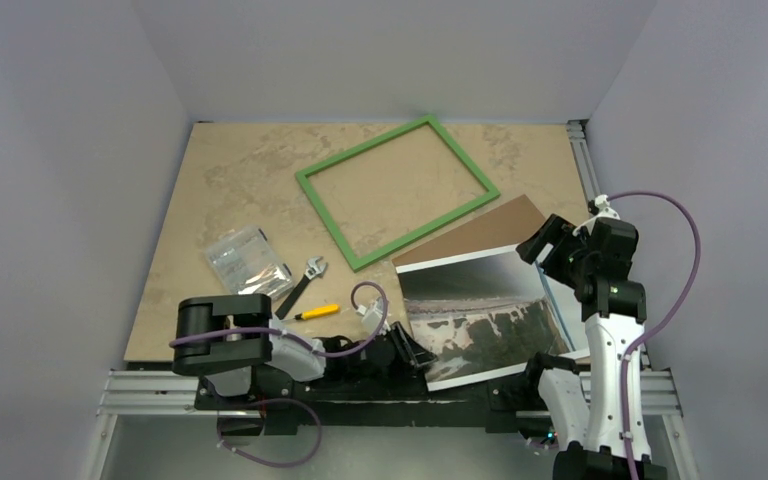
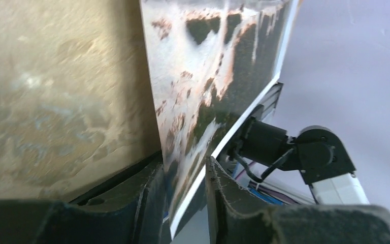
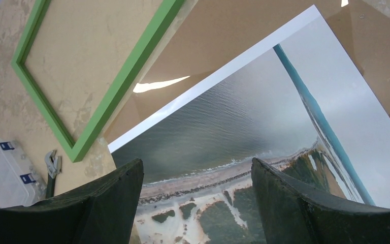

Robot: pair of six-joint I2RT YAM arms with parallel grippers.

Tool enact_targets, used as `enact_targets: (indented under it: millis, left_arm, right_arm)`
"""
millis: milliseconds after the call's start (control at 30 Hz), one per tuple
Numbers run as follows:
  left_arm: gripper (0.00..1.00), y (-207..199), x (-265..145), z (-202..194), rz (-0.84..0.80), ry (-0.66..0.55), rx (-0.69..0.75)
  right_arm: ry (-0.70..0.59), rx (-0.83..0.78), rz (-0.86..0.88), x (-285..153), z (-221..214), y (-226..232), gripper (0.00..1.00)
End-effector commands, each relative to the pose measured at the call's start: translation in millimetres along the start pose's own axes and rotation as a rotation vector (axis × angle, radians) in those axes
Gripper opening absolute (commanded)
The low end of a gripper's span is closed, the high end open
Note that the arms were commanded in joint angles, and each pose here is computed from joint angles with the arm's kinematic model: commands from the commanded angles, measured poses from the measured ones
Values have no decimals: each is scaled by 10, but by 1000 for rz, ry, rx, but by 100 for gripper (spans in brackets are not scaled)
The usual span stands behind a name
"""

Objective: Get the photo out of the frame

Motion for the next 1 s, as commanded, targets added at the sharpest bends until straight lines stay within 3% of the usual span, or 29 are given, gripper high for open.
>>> enact_targets:
  millis: [0, 233, 367, 667, 800, 967]
  left_arm:
    - [27, -249, -29, 103, -160, 18, 20]
    - [0, -397, 2, 305, -290, -14, 9]
    - [0, -582, -109, 442, -343, -98, -29]
    - [0, -634, -527, 878, -258, -450, -272]
    - [0, -610, -491, 970, -263, -503, -333]
    - [0, -801, -202, 938, -148, -532, -252]
  right_arm:
    - [-26, -30, 28, -6, 65, 54, 76]
    - [-33, -29, 22, -17, 75, 53, 77]
    - [-64, -18, 18, -38, 126, 66, 76]
    - [-56, -22, 35, 19, 187, 115, 76]
    - [-41, -40, 30, 32, 175, 101, 76]
    - [-46, -50, 18, 9, 166, 79, 76]
Point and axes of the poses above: each gripper's point midway between its finger pads, its own x axis out along the fingers, its own y axis along the line the jaws close on, z = x × y, the point moved 4 cm from there along -x, back along the fingers, and after that the axes turned 9 degrees about x, right-handed, at the moved point
